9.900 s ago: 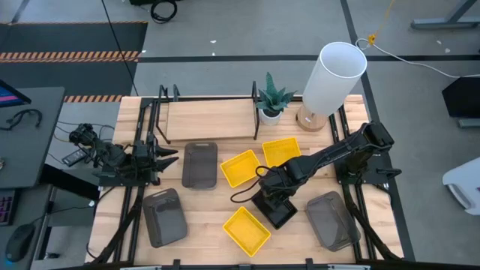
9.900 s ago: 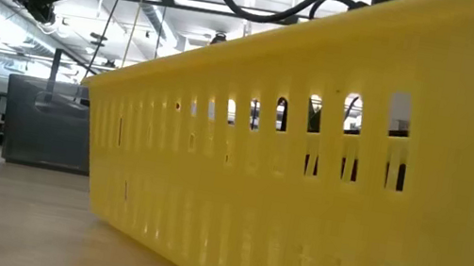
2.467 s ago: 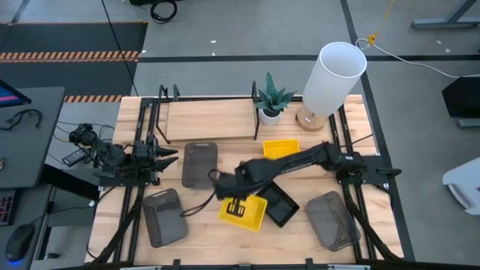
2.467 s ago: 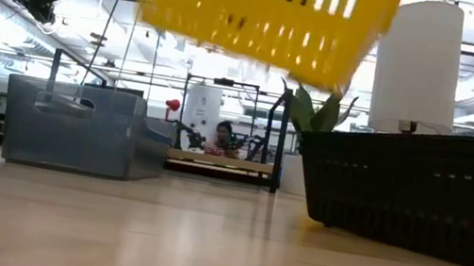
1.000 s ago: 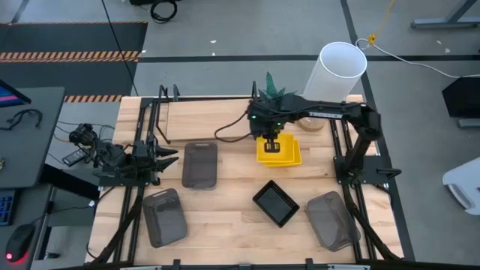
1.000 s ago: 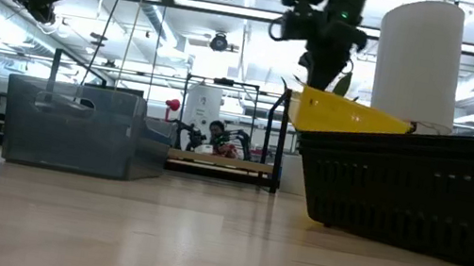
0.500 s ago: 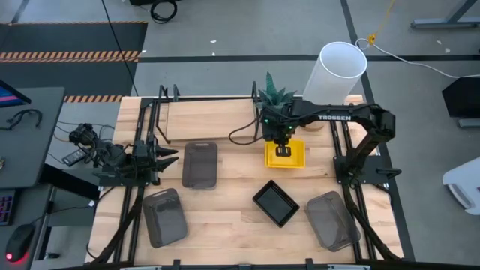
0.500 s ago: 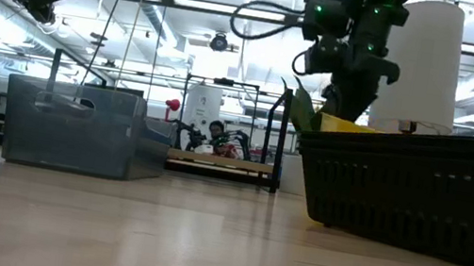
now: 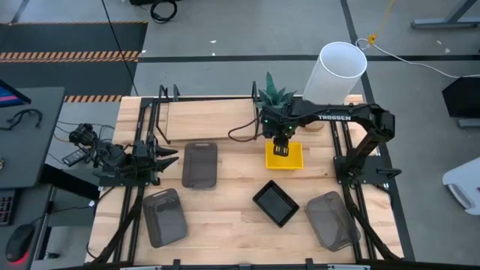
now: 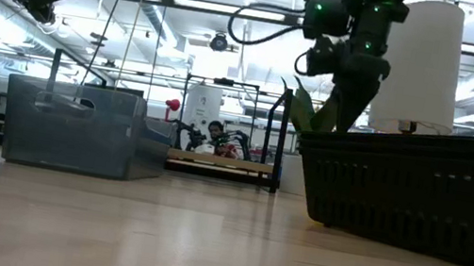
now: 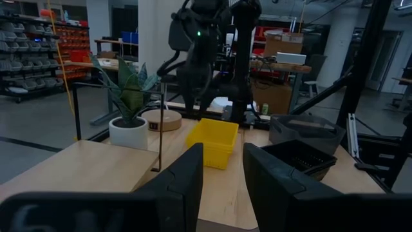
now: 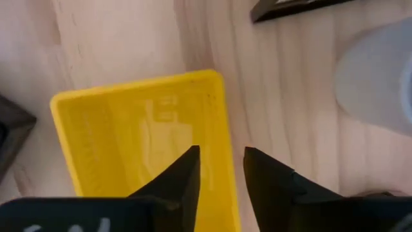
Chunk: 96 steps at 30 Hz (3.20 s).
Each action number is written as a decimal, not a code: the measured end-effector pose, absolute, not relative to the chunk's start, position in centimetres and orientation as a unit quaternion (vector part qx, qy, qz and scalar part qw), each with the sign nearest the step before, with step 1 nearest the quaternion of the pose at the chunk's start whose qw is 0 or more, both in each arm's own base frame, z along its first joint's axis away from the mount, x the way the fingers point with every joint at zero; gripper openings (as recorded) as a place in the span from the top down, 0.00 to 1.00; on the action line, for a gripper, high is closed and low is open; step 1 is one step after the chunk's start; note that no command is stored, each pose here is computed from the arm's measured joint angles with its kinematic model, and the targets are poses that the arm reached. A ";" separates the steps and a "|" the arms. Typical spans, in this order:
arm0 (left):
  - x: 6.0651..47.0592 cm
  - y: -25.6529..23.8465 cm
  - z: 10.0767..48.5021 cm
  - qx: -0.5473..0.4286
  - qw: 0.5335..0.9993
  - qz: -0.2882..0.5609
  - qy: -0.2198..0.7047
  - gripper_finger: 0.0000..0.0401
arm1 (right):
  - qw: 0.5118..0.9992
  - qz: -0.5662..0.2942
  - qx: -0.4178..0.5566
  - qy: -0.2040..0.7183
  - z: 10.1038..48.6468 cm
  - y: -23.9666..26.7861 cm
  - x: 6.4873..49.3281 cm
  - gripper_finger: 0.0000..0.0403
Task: Stack baskets on shelf by color
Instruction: Stack the bottom yellow basket on top of the top yellow baskets, then put the stacked yellow baskets on the shelf
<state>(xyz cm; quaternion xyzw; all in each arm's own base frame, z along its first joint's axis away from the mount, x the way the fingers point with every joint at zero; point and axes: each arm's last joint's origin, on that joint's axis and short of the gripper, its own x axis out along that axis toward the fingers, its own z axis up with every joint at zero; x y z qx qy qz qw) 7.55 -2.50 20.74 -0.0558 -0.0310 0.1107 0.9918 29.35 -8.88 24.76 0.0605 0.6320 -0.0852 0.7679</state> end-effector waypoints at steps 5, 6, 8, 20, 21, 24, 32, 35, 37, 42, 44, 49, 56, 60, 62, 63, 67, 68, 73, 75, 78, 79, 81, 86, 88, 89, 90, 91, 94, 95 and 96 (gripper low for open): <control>7.6 -2.5 20.7 -0.056 0.992 0.111 -0.031 0.71 | 0.780 -0.100 0.073 0.614 26.1 -8.6 29.9 0.64; 7.6 -2.5 20.7 -0.056 0.992 0.111 -0.031 0.71 | 0.783 -0.097 0.071 0.611 26.2 -8.2 30.1 0.64; 7.6 -2.5 20.7 -0.056 0.992 0.111 -0.031 0.71 | 0.786 -0.089 0.063 0.608 26.0 -6.9 30.5 0.64; 7.6 -2.5 20.7 -0.056 0.992 0.111 -0.031 0.71 | 0.729 -0.087 0.023 0.678 25.4 -0.1 29.8 0.64; 7.6 -2.5 20.7 -0.056 0.992 0.111 -0.031 0.71 | 0.717 -0.085 0.016 0.691 25.4 0.1 29.5 0.64; 7.6 -2.5 20.7 -0.056 0.992 0.111 -0.031 0.71 | 0.679 -0.053 -0.027 0.732 25.4 0.8 28.4 0.62; 7.6 -2.5 20.7 -0.056 0.992 0.111 -0.031 0.71 | 0.637 0.077 -0.156 0.751 25.4 2.0 27.7 0.55; 7.6 -2.5 20.7 -0.056 0.992 0.111 -0.031 0.71 | 0.614 0.118 -0.198 0.755 24.5 2.7 27.7 0.51; 7.6 -2.5 20.7 -0.056 0.992 0.111 -0.031 0.71 | 0.590 0.148 -0.230 0.760 23.6 3.1 27.3 0.49; 7.6 -2.5 20.7 -0.056 0.992 0.111 -0.031 0.71 | 0.532 0.163 -0.311 0.770 21.6 3.7 26.0 0.45; 7.6 -2.5 20.7 -0.056 0.992 0.111 -0.031 0.71 | 0.521 0.160 -0.320 0.775 21.0 3.8 25.6 0.45; 7.6 -2.5 20.7 -0.056 0.992 0.111 -0.031 0.71 | 0.500 0.183 -0.327 0.781 19.0 3.6 24.7 0.47; 7.6 -2.5 20.7 -0.055 0.992 0.111 -0.031 0.71 | 0.521 0.193 -0.372 0.743 16.2 3.1 24.6 0.49; 7.6 -2.5 20.7 -0.056 0.992 0.111 -0.031 0.71 | 0.534 0.192 -0.374 0.733 15.6 2.8 24.8 0.51; 7.6 -2.5 20.7 -0.056 0.992 0.111 -0.031 0.71 | 0.537 0.189 -0.373 0.732 15.6 2.7 24.8 0.53; 7.6 -2.5 20.7 -0.056 0.992 0.111 -0.031 0.71 | 0.538 0.189 -0.372 0.733 15.6 2.7 24.8 0.55; 7.6 -2.5 20.7 -0.056 0.992 0.111 -0.031 0.71 | 0.546 0.190 -0.369 0.728 15.5 2.8 25.0 0.60; 7.6 -2.5 20.7 -0.056 0.992 0.111 -0.031 0.71 | 0.547 0.190 -0.368 0.727 15.5 2.8 25.0 0.61; 7.6 -2.5 20.7 -0.056 0.992 0.111 -0.031 0.71 | 0.553 0.189 -0.369 0.723 15.5 2.8 25.1 0.71; 7.6 -2.5 20.7 -0.056 0.992 0.111 -0.031 0.71 | 0.554 0.187 -0.371 0.722 15.5 2.9 25.2 0.77; 7.6 -2.5 20.7 -0.056 0.992 0.111 -0.031 0.71 | 0.562 0.186 -0.378 0.711 16.1 3.3 25.7 0.86; 7.6 -2.5 20.7 -0.056 0.992 0.111 -0.031 0.71 | 0.566 0.187 -0.381 0.707 16.4 3.5 25.9 0.89; 7.6 -2.5 20.7 -0.056 0.992 0.111 -0.031 0.71 | 0.572 0.188 -0.381 0.701 17.4 4.0 26.4 0.95; 7.6 -2.5 20.7 -0.056 0.992 0.111 -0.031 0.71 | 0.642 0.140 -0.337 0.674 21.2 5.0 28.6 0.96; 7.6 -2.5 20.7 -0.056 0.992 0.111 -0.031 0.71 | 0.688 0.109 -0.316 0.644 23.1 5.6 29.9 0.96; 7.6 -2.5 20.7 -0.056 0.992 0.111 -0.031 0.71 | 0.708 0.101 -0.311 0.626 24.0 6.1 30.4 0.96; 7.6 -2.5 20.7 -0.056 0.992 0.111 -0.031 0.71 | 0.723 0.097 -0.305 0.612 24.9 6.5 30.8 0.97; 7.6 -2.5 20.7 -0.056 0.992 0.111 -0.031 0.71 | 0.733 0.097 -0.297 0.605 25.4 7.0 31.3 0.97; 7.6 -2.5 20.7 -0.056 0.992 0.111 -0.031 0.71 | 0.759 0.090 -0.264 0.588 26.8 8.1 33.1 0.97; 7.6 -2.5 20.7 -0.056 0.992 0.111 -0.031 0.71 | 0.769 0.084 -0.256 0.580 27.2 8.4 33.8 0.97; 7.6 -2.5 20.7 -0.056 0.992 0.111 -0.031 0.71 | 0.777 0.078 -0.250 0.572 27.6 8.7 34.7 0.97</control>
